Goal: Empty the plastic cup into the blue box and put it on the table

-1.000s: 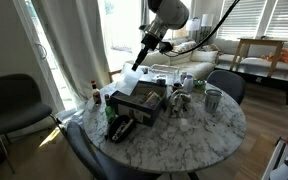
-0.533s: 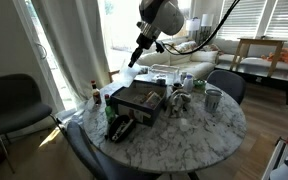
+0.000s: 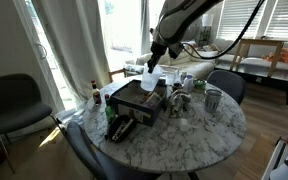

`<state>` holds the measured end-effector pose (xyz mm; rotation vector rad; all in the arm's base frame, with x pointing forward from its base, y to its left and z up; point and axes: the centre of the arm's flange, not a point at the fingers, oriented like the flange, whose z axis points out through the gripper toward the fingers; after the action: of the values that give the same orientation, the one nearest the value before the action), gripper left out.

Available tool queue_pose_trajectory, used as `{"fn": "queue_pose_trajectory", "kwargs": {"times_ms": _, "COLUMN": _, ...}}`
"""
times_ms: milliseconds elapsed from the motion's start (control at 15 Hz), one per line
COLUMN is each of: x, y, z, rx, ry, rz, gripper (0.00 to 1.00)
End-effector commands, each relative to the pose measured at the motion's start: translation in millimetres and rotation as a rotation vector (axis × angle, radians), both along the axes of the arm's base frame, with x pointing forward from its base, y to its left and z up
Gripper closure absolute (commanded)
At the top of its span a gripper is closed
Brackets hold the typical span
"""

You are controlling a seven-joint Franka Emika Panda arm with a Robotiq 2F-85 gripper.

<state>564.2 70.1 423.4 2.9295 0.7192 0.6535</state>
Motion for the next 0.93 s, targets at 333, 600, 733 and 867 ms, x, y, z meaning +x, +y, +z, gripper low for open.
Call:
{"fn": "queue_pose_trajectory", "kwargs": {"times_ms": 333, "x": -110, "y": -15, "z": 46, "rx": -0.137, "ry": 0.172, "rz": -0.425, "gripper": 0.99}}
{"fn": "queue_pose_trajectory", "kwargs": {"times_ms": 600, "x": -125, "y": -22, "z": 42, "rx": -0.128, "ry": 0.278, "rz": -0.553, "gripper": 0.99}}
{"fn": "queue_pose_trajectory", "kwargs": {"times_ms": 733, "x": -126, "y": -36, "z": 37, "rx": -0.092, "ry": 0.293, "rz": -0.622, "gripper": 0.99}}
{"fn": "queue_pose_trajectory", "kwargs": {"times_ms": 867, "x": -119, "y": -49, "z": 26, "rx": -0.049, "ry": 0.31, "rz": -0.674, "gripper": 0.99}}
